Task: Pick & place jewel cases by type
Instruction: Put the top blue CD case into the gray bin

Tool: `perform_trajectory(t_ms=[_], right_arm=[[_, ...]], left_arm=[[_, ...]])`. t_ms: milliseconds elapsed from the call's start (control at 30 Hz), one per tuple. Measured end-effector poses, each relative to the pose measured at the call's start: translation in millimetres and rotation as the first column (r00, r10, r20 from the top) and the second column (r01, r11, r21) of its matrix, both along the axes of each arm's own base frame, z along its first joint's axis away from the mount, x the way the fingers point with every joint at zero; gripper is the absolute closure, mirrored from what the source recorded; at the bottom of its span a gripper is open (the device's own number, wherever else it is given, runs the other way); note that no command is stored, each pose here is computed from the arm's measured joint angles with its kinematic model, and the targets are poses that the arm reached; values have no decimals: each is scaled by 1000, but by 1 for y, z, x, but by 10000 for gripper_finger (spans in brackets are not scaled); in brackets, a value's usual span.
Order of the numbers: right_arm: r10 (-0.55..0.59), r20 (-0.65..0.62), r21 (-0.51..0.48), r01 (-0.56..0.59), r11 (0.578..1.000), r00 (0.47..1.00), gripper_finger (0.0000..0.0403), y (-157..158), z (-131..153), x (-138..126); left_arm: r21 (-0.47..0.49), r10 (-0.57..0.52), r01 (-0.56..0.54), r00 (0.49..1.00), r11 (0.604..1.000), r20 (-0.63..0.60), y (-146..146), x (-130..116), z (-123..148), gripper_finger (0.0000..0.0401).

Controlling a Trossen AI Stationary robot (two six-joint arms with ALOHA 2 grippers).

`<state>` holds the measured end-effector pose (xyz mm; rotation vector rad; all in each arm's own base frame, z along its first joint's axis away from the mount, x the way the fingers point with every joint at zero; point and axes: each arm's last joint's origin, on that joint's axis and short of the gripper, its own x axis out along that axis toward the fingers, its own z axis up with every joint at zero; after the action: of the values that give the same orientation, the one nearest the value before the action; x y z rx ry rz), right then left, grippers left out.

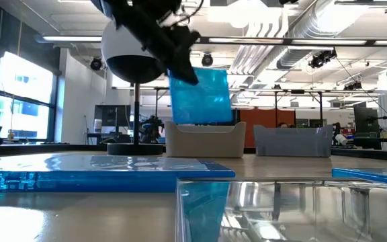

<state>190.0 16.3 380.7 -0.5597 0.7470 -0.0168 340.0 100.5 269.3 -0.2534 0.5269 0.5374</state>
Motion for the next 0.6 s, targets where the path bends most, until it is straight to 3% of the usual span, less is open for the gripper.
perform_trajectory(t_ms=[267, 400, 600], right_arm=[[21, -5, 38, -21, 999, 1000, 245, 1, -2, 0], [20, -33, 38, -19, 999, 999, 245, 1, -11, 2], [16, -96, 13, -14, 1000, 995, 245, 1, -31, 4]], left_arm=[[-62, 1, -4, 999, 998, -50, 32, -1, -20, 366], [-18, -15, 13, 995, 1000, -94, 33, -2, -24, 366], [93, -74, 81, 995, 992, -67, 35, 3, 0, 366]])
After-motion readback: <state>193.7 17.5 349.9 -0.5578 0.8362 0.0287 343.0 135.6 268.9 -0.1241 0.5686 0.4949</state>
